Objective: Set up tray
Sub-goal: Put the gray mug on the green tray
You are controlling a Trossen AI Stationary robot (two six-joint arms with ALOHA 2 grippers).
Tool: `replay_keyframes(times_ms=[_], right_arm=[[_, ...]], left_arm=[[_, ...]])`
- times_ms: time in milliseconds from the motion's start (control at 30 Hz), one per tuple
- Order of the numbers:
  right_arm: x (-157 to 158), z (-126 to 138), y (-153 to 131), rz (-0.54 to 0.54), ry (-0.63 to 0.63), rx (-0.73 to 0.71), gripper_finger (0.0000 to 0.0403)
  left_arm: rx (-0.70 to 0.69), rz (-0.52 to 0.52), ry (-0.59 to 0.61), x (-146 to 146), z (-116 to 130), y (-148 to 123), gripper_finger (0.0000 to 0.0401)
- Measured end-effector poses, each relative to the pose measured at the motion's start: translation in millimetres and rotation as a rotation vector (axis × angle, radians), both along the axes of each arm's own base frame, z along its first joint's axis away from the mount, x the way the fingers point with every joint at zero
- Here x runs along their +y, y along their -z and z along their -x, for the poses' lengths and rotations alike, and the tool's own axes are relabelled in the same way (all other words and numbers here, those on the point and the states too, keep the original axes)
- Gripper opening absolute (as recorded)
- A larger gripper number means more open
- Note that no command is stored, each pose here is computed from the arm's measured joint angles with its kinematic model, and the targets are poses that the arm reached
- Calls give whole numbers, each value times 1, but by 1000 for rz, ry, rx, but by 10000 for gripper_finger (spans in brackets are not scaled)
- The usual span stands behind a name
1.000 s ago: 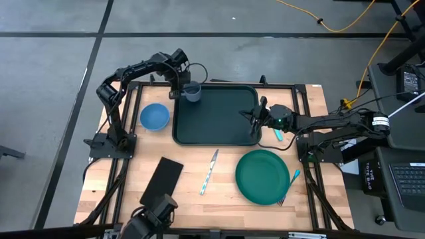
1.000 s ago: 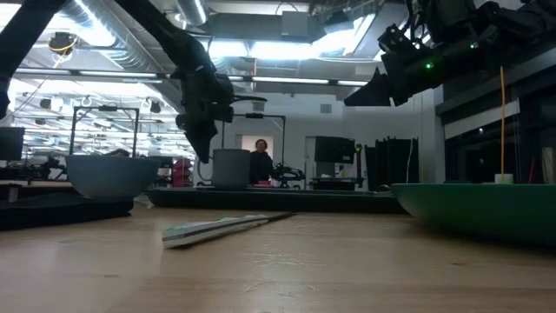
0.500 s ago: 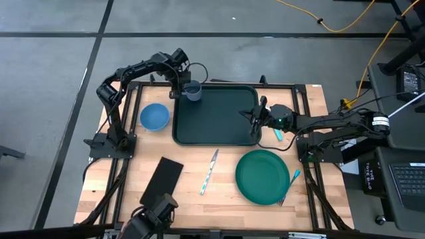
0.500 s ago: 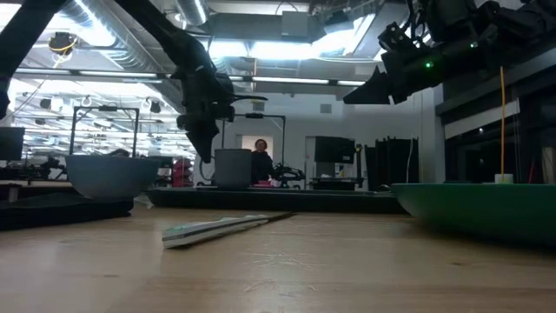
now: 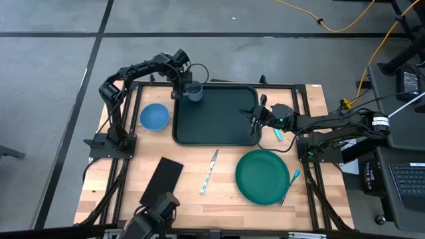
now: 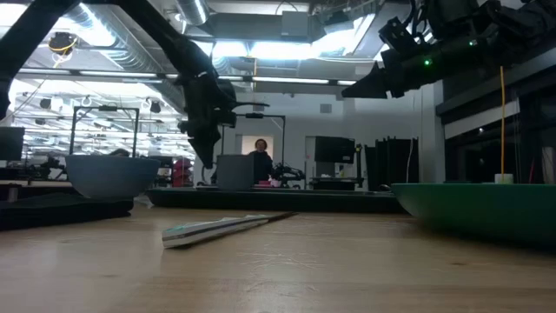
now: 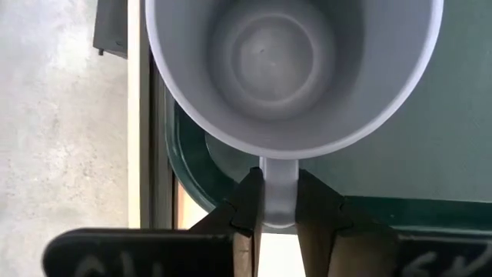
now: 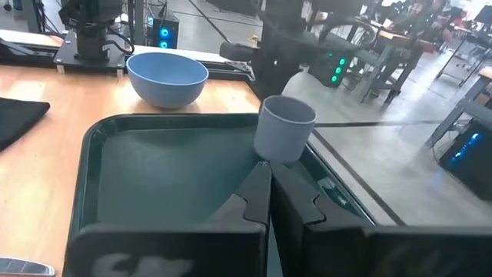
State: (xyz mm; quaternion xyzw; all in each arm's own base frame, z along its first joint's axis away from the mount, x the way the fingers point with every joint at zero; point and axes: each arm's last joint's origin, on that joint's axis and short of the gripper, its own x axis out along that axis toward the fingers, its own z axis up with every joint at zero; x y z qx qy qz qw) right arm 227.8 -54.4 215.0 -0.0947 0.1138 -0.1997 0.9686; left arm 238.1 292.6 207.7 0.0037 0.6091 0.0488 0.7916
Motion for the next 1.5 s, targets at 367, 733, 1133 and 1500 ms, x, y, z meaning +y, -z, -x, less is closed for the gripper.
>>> replay_keyframes(times_ms=[367,733,1133,1500], right_arm=[[0,0,-2,24,-4,-13,10],[0,0,-2,24,-3,-13,10],[0,0,-2,26,-4,-11,10],[0,0,-2,27,-4,-11,10]], left_arm=[[23,3,-4,0,1,3,49],[16,1,-33,1,0,3,60],[-3,-7,-51,2,-2,2,64],[-3,-46,-27,-4,-13,1,119]])
